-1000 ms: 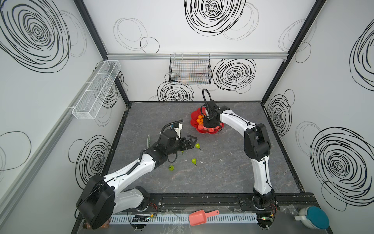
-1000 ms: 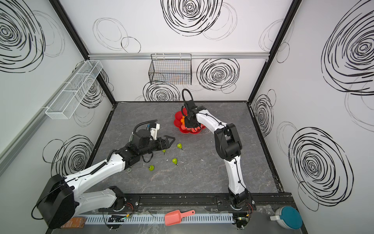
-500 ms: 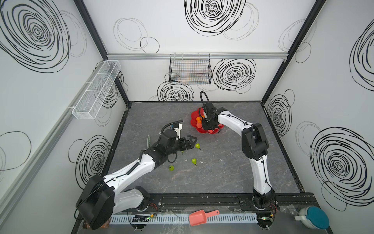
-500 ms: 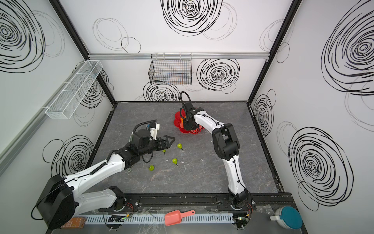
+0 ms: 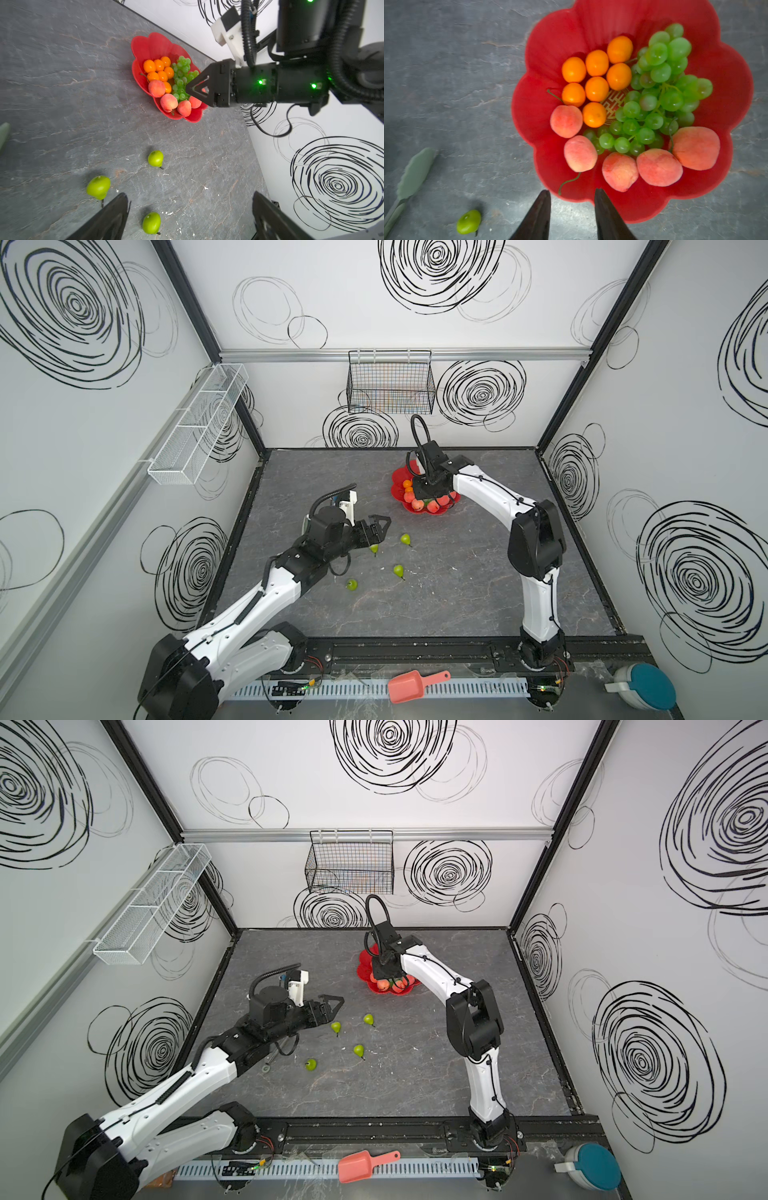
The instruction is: Place and organize the fake fruits in the fruit bowl
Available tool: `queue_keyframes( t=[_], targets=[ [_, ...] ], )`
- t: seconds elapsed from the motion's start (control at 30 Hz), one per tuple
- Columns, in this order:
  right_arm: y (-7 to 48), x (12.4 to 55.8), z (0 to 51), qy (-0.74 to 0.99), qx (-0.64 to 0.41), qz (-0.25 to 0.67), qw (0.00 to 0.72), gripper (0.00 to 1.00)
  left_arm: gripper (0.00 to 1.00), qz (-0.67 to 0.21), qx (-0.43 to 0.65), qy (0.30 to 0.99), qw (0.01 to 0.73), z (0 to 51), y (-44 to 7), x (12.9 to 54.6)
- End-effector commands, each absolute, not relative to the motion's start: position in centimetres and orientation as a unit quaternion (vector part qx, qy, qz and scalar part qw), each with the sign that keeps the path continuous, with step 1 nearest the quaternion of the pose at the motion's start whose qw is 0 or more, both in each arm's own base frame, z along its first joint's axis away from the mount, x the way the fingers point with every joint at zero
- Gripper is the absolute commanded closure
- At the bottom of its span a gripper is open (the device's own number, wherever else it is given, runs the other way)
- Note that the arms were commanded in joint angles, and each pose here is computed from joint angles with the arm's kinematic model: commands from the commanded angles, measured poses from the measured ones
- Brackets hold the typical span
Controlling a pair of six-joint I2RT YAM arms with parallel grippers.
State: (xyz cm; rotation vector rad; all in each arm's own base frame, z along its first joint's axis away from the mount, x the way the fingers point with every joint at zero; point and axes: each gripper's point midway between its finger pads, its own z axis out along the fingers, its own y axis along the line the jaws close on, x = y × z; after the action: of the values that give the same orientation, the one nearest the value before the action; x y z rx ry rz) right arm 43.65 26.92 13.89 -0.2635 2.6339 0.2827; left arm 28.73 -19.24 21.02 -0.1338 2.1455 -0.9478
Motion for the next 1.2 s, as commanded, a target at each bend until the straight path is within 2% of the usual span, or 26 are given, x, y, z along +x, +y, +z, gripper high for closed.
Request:
queue_keyframes(
  t=[0.0,0.23,0.43,0.73,1.17],
  targets=[
    [29.1,41.2,14.1,0.958,-0.124,0.096,0.241,0.60,0.04,-0.348,-0.071,0.853,0.383,19.8,-17.0,27.9],
    [32.1,37.2,11.8,0.959,-0.167,0.087,0.212,0.60,0.04,-0.328,-0.095,0.865,0.367,17.5,-13.8,25.6],
    [32.1,34.5,8.6,0.965,-0.182,0.073,0.175,0.54,0.04,-0.346,-0.096,0.864,0.352,15.7,-14.3,24.2],
    [30.9,33.1,5.2,0.971,-0.186,0.054,0.138,0.45,0.04,-0.360,-0.076,0.866,0.338,14.6,-17.1,23.5],
    [31.2,33.3,3.0,0.973,-0.190,0.050,0.121,0.46,0.04,-0.362,-0.071,0.867,0.335,14.3,-17.7,23.4]
  ],
)
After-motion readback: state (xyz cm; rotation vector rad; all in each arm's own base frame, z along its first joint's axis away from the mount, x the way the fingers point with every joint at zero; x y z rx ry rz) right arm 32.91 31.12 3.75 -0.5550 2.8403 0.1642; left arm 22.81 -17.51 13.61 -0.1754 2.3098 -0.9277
